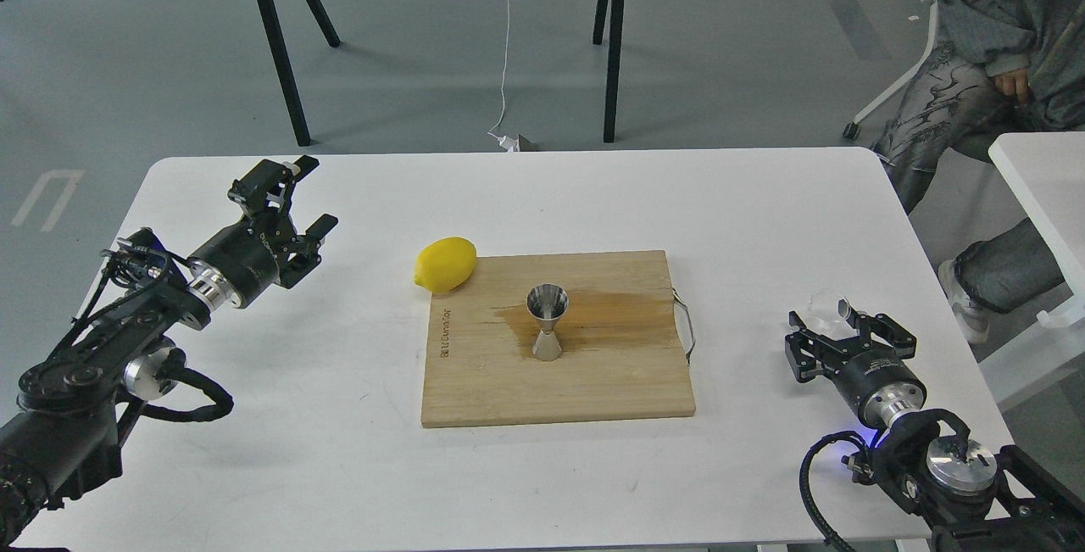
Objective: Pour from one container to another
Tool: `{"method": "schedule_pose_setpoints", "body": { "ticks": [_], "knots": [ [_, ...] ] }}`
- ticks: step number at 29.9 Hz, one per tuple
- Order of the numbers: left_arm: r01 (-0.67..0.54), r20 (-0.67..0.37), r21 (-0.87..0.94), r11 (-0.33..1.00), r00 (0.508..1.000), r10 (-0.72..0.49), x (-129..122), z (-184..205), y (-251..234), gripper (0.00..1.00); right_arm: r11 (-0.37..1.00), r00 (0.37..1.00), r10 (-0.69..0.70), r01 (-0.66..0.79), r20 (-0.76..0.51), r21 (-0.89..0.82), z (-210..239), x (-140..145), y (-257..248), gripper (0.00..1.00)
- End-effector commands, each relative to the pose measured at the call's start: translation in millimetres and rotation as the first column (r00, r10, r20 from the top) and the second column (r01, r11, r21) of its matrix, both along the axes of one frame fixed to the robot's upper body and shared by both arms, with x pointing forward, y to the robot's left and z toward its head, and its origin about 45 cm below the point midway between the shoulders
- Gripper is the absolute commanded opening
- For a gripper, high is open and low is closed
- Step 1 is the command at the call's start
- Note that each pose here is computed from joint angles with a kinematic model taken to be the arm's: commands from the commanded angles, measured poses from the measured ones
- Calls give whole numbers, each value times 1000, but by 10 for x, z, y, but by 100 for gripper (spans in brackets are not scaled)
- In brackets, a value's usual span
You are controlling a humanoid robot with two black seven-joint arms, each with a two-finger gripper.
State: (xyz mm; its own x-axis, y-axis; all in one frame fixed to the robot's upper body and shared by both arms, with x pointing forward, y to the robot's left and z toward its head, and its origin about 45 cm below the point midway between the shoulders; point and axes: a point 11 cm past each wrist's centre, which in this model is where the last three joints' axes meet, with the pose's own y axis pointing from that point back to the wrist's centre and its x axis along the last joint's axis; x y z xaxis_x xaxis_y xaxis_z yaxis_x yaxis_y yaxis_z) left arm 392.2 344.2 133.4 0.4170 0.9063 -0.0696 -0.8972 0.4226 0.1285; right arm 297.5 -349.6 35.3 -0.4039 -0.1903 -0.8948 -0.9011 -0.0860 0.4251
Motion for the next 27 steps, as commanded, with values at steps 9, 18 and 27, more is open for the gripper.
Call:
{"method": "schedule_pose_setpoints", "body": {
  "ticks": [9, 18, 27],
  "knots": [
    [-1, -3, 0, 1000, 1000, 1, -12, -15, 4, 97, 999, 999, 34, -34, 23, -1, 136, -301, -67, 97],
    [-12, -11, 3, 1000, 1000, 12, -24, -39, 41, 97, 997, 999, 45, -43, 31, -57, 395, -752, -393, 97],
    [-26, -29, -13, 1000, 999, 25, -74, -125, 33, 97, 991, 966, 80, -49, 246, -127, 1230, -544, -574, 97]
  ]
}}
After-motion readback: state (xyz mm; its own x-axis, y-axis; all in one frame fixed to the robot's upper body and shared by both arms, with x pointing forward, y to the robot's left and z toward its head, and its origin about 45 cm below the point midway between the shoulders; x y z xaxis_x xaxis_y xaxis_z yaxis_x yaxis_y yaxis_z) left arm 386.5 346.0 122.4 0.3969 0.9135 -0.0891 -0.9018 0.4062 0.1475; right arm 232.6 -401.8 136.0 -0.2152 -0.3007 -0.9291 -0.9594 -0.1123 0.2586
